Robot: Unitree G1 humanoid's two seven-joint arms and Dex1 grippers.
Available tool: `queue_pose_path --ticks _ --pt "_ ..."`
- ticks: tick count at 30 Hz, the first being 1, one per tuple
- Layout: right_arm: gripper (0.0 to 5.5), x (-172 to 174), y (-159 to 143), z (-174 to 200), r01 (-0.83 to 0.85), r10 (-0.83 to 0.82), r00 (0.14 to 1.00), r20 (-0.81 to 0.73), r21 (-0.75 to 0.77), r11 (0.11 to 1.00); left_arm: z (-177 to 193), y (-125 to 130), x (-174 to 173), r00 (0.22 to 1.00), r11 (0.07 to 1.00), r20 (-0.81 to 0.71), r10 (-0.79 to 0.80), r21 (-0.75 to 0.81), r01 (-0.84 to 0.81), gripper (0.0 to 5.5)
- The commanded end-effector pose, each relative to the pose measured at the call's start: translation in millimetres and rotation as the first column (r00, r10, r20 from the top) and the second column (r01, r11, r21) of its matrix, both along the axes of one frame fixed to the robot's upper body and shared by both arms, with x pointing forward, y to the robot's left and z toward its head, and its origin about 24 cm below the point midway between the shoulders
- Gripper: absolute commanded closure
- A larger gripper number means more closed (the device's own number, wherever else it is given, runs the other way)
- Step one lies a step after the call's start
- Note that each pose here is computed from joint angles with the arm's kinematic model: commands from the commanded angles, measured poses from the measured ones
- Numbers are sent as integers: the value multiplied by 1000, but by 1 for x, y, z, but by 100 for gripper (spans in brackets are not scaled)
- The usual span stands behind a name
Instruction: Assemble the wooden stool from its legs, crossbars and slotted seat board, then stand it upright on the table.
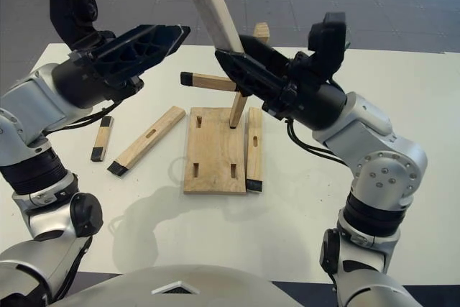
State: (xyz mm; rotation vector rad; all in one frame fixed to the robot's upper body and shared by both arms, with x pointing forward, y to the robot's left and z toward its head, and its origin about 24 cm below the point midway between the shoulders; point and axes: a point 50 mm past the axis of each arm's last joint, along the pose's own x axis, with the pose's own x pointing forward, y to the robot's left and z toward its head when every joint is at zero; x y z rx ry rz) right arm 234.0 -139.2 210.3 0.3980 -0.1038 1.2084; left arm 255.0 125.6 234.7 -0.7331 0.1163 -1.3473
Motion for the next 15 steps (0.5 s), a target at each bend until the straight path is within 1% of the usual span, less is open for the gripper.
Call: queue_pose_path --ticks 1,6,7,13,15 --pt "343 -10 7 -2 -96 96 995 0 -10 995 -1 -3 -3 1000 1000 -22 -9 1 9 1" --pt "343 -13 13 -5 -137 137 991 -14 0 991 2 -5 -6 999 999 -25 -35 -30 34 1" --pt "343 -13 13 -5 -137 137 990 -16 4 991 2 -5 -6 999 999 -25 -37 -32 36 26" --pt "343 -15 15 -8 -152 152 988 -27 3 988 -2 -3 -9 999 999 -29 -41 -2 41 125" --pt "343 -15 15 -8 -148 148 989 -26 1 989 -3 -1 -8 999 999 -33 -39 0 39 165"
